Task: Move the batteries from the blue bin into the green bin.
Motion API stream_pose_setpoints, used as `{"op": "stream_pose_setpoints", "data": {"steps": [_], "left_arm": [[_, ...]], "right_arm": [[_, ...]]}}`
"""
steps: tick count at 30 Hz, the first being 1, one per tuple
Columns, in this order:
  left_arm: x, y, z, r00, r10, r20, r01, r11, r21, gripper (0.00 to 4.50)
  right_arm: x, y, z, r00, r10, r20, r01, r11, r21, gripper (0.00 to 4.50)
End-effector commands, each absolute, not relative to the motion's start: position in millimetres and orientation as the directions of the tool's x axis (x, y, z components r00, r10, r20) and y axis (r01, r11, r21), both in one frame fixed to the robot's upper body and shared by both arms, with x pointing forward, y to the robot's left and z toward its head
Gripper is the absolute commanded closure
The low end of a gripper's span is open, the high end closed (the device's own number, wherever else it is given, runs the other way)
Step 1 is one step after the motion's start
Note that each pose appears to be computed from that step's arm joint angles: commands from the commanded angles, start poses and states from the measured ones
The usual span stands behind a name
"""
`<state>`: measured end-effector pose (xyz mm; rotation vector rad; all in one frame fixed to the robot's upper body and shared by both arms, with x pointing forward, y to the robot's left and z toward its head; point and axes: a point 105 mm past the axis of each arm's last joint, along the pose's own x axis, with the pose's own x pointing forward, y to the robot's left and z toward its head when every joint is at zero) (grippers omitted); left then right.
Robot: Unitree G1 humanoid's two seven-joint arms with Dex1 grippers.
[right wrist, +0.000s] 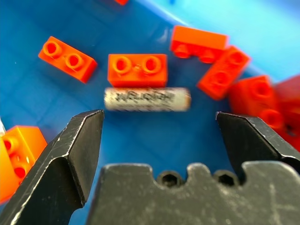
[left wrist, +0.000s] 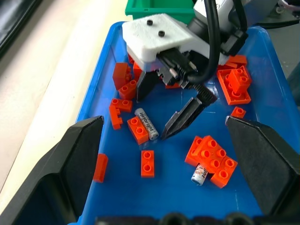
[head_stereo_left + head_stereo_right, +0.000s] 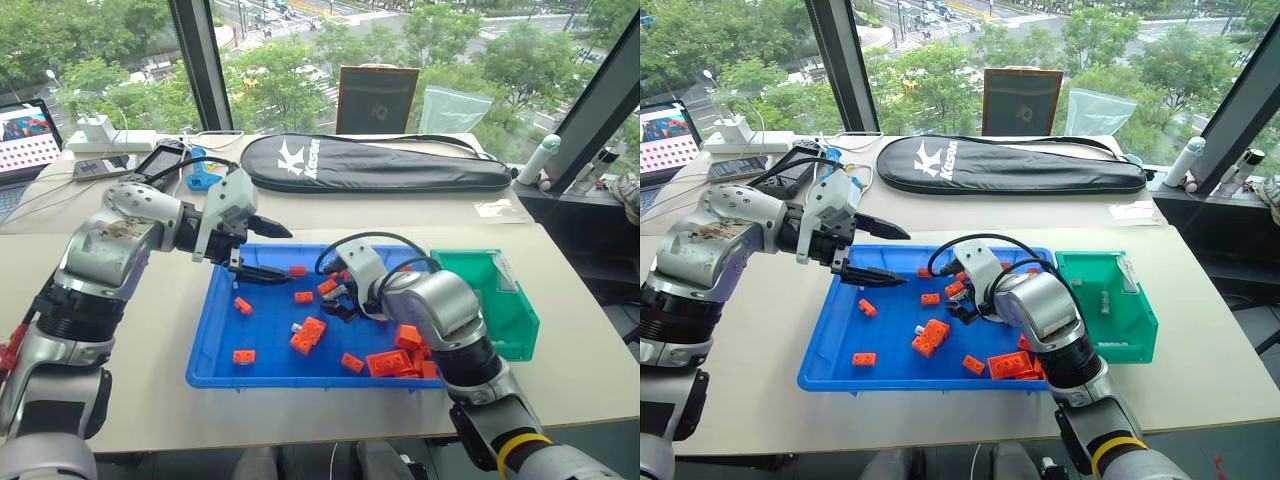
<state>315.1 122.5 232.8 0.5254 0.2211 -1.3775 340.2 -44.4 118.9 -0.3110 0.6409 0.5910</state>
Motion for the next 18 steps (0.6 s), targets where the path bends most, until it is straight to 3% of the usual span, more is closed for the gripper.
{"op": "stream_pose_setpoints", "data": {"steps": [1, 5, 12, 18], "left_arm": [[310.9, 124.7, 241.7, 0.200, -0.871, -0.448, 0.963, 0.089, 0.255, 0.00], [310.6, 124.3, 241.9, 0.201, -0.871, -0.448, 0.963, 0.090, 0.255, 0.00], [311.0, 123.3, 241.3, 0.195, -0.873, -0.446, 0.964, 0.087, 0.252, 0.00], [311.4, 120.2, 240.0, 0.175, -0.881, -0.439, 0.968, 0.072, 0.241, 0.00]], "right_arm": [[345.2, -37.7, 124.6, 0.665, 0.433, -0.609, -0.607, 0.788, -0.104, 0.06], [347.1, -37.4, 120.5, 0.667, 0.423, -0.613, -0.605, 0.788, -0.114, 0.06], [345.1, -39.9, 124.6, 0.674, 0.417, -0.609, -0.610, 0.779, -0.142, 1.97], [335.0, -42.7, 156.5, 0.665, 0.485, -0.567, -0.652, 0.747, -0.126, 1.97]]}}
